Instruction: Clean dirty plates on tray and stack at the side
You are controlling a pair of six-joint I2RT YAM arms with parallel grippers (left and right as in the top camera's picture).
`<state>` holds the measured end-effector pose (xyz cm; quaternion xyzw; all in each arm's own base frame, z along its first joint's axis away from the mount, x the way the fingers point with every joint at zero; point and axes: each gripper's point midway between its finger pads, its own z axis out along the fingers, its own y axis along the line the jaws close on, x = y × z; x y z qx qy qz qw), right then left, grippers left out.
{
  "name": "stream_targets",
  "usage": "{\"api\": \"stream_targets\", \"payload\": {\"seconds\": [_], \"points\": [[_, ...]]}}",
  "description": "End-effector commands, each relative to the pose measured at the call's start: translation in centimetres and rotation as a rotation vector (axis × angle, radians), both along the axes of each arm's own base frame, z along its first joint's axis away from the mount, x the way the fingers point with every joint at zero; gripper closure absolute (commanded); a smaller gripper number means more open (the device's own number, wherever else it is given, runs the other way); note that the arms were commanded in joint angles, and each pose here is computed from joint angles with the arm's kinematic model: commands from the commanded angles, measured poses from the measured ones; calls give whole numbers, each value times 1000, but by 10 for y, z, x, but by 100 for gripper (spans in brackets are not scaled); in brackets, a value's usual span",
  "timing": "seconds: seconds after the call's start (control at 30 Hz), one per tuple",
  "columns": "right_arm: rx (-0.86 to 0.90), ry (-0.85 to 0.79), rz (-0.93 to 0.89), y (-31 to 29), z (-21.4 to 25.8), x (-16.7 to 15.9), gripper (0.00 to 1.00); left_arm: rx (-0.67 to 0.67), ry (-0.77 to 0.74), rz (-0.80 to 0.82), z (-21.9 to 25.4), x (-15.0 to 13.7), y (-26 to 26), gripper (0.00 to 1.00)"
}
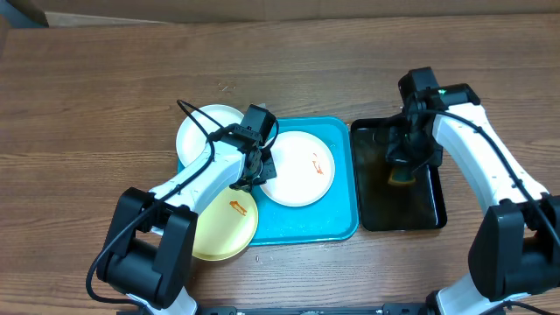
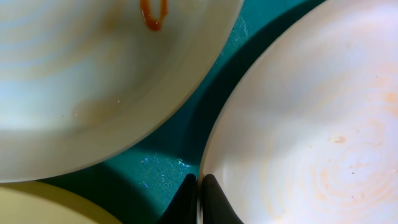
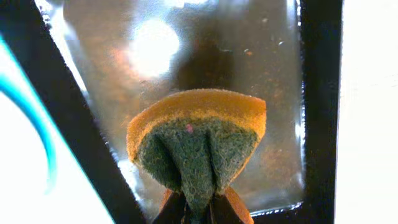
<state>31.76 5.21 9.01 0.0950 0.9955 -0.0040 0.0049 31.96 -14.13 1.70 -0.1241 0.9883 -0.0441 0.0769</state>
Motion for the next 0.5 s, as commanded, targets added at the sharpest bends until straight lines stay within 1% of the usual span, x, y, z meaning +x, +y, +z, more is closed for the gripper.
{"api": "stream_targets", "payload": {"seconds": [0.0,0.07,0.37,0.47], "points": [[20,-73,49,19,21,17,96,-13,-30,16,11,6,-2,96],[33,-108,97,38,28,22,96,-13,-30,16,11,6,-2,96],[115,-262,307,129,33,33,96,-14,-33,14,11,7,-2,96],[87,-285,351,147,25,35,96,-13,-29,14,11,6,-2,96]]}}
